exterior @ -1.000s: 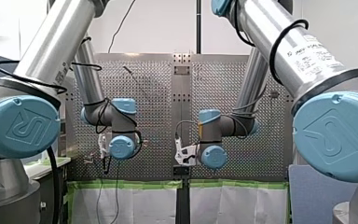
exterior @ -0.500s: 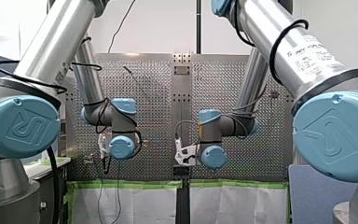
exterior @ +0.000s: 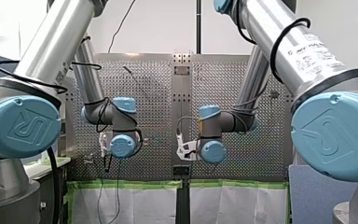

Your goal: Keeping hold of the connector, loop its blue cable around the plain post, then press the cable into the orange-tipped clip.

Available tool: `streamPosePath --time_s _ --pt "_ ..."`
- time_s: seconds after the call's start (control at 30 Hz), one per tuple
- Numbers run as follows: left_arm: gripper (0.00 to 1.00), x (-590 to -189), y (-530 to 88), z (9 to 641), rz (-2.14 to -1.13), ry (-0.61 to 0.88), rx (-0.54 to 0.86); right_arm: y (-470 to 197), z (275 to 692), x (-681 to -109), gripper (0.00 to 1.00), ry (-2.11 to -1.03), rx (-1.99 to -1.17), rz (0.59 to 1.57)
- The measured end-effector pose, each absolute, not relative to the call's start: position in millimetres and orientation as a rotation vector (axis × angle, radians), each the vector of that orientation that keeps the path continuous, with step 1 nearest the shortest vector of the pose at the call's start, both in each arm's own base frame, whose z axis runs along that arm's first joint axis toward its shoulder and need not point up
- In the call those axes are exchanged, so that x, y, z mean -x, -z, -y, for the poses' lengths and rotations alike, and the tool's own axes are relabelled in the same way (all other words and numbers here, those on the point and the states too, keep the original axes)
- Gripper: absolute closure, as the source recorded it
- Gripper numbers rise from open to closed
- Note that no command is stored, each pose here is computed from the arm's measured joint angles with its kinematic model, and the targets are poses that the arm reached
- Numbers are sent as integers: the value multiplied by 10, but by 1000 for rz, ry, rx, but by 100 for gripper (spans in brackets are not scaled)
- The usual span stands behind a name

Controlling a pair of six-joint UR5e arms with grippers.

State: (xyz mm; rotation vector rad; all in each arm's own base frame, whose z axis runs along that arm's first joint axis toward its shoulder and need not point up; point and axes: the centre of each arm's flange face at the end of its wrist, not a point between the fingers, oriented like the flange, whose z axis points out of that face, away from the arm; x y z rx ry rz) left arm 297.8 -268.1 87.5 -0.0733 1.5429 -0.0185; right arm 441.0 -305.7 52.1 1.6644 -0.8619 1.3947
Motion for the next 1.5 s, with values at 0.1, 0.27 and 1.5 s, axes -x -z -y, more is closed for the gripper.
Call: streamPosePath --time_s 0.1,0.27,1.5 --pt "100 -3079 -989 2708 -1523 11 73 -698 3150 -4448 100 -1402 -1624 886" --pt "100 -3259 -1235 2757 -1484 28 111 -972 3211 -4489 100 -1436 -1602 904" --pt "100 -3739 -3323 2435 -1251 29 434 -4045 3612 -4936 100 -1791 -1414 662"
